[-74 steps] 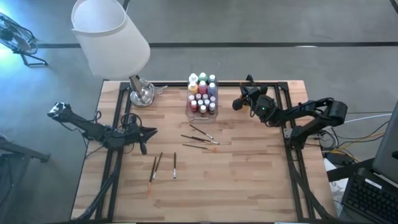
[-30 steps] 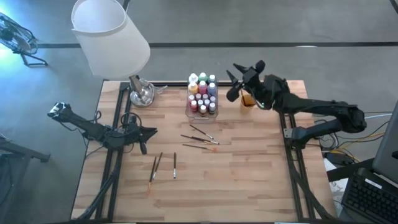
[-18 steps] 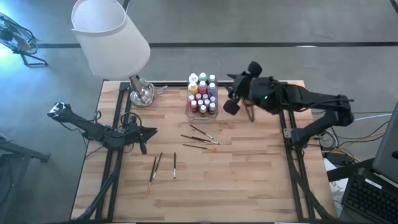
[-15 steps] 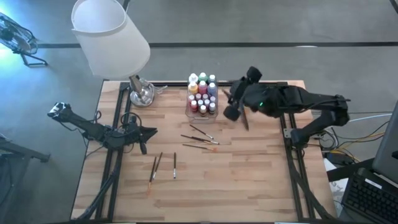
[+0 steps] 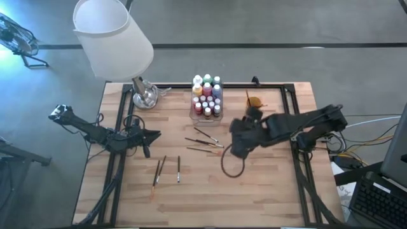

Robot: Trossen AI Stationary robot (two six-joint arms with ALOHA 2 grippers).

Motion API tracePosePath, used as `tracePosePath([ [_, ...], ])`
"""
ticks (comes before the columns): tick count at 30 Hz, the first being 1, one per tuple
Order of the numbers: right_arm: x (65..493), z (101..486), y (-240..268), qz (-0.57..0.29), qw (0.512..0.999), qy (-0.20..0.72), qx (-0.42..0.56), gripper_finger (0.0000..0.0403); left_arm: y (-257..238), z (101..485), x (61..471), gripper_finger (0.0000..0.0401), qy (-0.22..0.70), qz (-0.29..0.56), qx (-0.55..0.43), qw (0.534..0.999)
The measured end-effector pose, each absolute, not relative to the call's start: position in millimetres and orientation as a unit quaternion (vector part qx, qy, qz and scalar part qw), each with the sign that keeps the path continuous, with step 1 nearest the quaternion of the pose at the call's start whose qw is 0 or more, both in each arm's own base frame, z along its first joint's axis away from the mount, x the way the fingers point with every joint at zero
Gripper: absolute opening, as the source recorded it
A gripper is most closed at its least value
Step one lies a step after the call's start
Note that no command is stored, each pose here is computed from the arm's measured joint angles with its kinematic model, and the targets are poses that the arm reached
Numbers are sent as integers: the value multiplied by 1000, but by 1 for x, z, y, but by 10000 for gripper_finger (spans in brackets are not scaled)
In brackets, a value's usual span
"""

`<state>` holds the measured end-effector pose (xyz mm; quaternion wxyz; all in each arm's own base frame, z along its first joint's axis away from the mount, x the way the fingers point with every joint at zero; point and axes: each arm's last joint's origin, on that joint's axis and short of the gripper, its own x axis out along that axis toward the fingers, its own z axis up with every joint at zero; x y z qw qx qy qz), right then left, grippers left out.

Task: Pick & Place Paint Supplies
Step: Put the gold paint brush into the cup

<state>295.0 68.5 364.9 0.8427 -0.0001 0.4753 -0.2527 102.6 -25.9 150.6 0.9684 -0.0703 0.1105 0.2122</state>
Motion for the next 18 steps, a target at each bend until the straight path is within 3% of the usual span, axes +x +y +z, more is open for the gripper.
tracePosePath([
  [18,322,252,80,-165,865,471,56,212,-26,151,103,56,111,212,-70,968],
])
